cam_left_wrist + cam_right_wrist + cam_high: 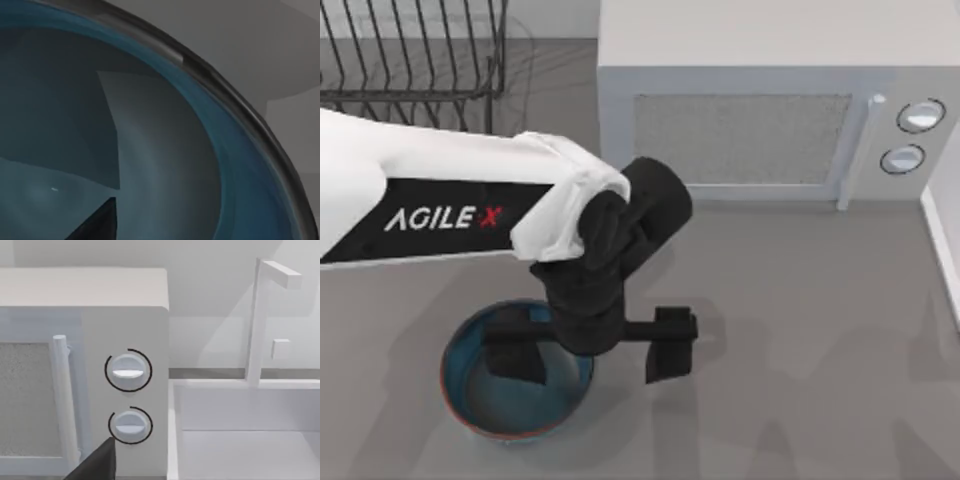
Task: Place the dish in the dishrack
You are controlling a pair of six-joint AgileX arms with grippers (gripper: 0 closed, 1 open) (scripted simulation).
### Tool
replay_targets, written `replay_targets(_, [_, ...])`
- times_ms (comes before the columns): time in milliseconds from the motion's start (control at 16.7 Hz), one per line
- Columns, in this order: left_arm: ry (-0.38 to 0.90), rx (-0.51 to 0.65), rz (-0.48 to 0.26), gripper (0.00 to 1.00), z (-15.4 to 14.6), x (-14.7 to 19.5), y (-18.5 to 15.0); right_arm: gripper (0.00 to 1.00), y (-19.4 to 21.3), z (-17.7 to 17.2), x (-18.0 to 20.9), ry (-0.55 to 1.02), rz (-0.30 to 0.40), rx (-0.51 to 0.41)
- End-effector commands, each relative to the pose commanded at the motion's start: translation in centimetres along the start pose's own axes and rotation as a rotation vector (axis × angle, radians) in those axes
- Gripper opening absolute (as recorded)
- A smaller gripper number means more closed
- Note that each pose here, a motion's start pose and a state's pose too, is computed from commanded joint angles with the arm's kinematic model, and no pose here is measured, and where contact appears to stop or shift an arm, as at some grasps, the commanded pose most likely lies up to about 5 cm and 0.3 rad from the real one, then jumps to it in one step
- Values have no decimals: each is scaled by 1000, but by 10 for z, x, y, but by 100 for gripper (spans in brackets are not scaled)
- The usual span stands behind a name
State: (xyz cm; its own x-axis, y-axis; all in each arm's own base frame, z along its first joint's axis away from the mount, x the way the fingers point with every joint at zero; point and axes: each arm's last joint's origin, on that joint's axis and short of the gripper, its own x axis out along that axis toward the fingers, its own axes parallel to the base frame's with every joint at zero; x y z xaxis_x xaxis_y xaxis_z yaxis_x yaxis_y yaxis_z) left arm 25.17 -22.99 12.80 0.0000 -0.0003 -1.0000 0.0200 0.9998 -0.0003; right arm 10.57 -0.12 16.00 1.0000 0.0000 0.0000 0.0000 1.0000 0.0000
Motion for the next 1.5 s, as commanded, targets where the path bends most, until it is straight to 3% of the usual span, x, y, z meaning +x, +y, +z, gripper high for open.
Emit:
replay_targets(720, [0,0,0,2,0,0,0,100,0,0,0,0,0,0])
replay_targets(1320, [-1,0,-1,0,0,-1,0,100,0,0,0,0,0,0])
replay_targets(1500, [-1,-1,-1,0,5,-17,-6,100,0,0,0,0,0,0])
